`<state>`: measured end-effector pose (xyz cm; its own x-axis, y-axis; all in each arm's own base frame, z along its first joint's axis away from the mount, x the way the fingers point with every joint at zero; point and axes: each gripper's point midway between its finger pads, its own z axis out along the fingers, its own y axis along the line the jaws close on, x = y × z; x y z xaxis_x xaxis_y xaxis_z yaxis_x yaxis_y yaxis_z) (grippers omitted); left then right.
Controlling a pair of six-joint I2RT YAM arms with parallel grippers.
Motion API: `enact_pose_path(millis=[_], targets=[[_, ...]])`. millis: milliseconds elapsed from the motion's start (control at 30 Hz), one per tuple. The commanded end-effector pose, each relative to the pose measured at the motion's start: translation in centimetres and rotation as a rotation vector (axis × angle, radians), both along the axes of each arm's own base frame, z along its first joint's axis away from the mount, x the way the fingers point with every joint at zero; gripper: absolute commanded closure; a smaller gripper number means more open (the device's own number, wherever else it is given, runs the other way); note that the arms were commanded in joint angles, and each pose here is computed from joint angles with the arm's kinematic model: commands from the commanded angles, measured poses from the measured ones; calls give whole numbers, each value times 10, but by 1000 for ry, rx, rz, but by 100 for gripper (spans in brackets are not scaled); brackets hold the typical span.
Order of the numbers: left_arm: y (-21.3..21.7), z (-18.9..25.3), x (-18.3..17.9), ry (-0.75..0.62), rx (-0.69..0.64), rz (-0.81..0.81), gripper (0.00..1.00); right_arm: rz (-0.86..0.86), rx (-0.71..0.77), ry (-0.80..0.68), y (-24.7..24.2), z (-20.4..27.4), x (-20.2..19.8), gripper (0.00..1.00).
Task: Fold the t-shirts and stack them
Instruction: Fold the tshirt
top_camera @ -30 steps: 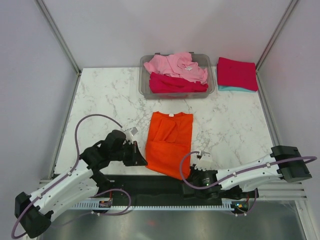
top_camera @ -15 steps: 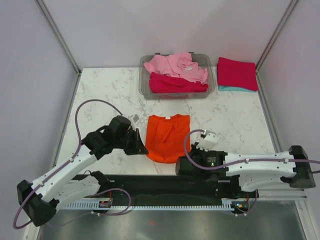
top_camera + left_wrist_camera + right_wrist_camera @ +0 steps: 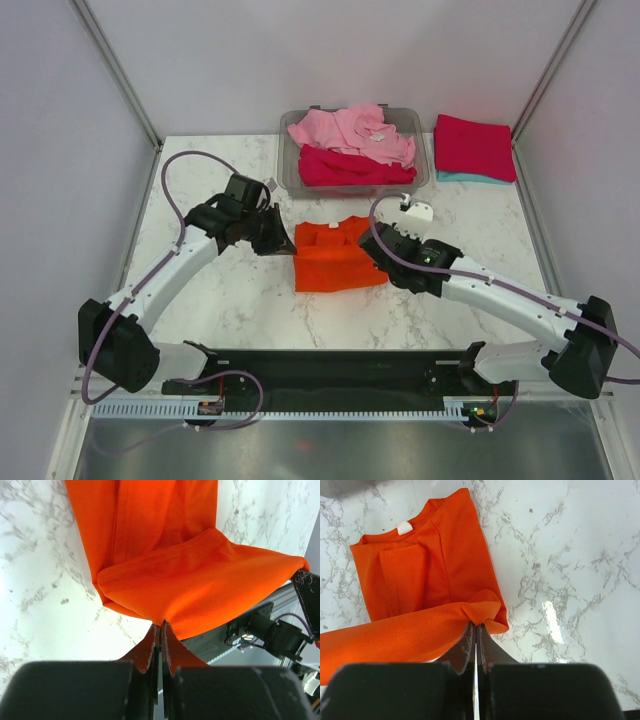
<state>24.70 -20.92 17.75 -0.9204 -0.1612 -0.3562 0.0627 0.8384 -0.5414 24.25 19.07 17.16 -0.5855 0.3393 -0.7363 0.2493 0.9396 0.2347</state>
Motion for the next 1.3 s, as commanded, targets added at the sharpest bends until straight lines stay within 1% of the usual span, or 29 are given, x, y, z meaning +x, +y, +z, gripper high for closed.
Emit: enact_pose_path(millis=[0, 267, 400, 600, 633, 700, 733, 833, 867, 933, 967, 1033, 1067, 1133, 1167, 1200, 1233, 1267], targets=[[2, 13, 25, -66, -17, -40, 96, 80, -44, -10, 7, 10, 23, 100], [0, 10, 58, -47, -25, -41, 97, 89, -55, 5, 5, 8, 64, 100], [0, 21, 74, -73, -37, -32, 97, 80, -67, -20, 4, 19, 86, 100], [-6, 27, 100, -78, -55, -56, 97, 82, -75, -4, 1, 16, 114, 100], [-7, 17, 103, -52, -45, -55, 97, 82, -75, -3, 2, 14, 119, 100], [-5, 13, 111, -49, -39, -51, 97, 91, -79, 13, 2, 5, 128, 100], [-5, 2, 115, -24, -29, -50, 97, 91, -80, 19, 2, 3, 132, 100], [-1, -5, 129, -18, -21, -37, 97, 90, -96, 37, -1, -8, 145, 100], [2, -16, 135, 3, -11, -29, 97, 96, -101, 48, 0, -14, 149, 100], [4, -18, 148, -5, -1, -22, 97, 90, -98, 43, -2, -17, 159, 100], [7, -30, 156, 11, 18, -10, 97, 90, -105, 53, -2, -22, 165, 100], [9, -32, 171, -2, 31, 5, 97, 84, -98, 56, -5, -27, 177, 100], [11, -44, 179, 23, 37, 15, 96, 84, -97, 57, -5, -29, 183, 100], [11, -43, 195, 15, 32, 28, 96, 90, -91, 75, -3, -39, 200, 100], [13, -59, 201, 49, 42, 34, 94, 94, -91, 80, 1, -45, 212, 100], [13, -51, 210, 39, 40, 39, 90, 95, -94, 82, 0, -45, 220, 100], [10, -52, 213, 51, 24, 26, 75, 101, -90, 87, 2, -47, 226, 85], [10, -54, 219, 51, 20, 21, 66, 94, -89, 77, 4, -44, 240, 80]])
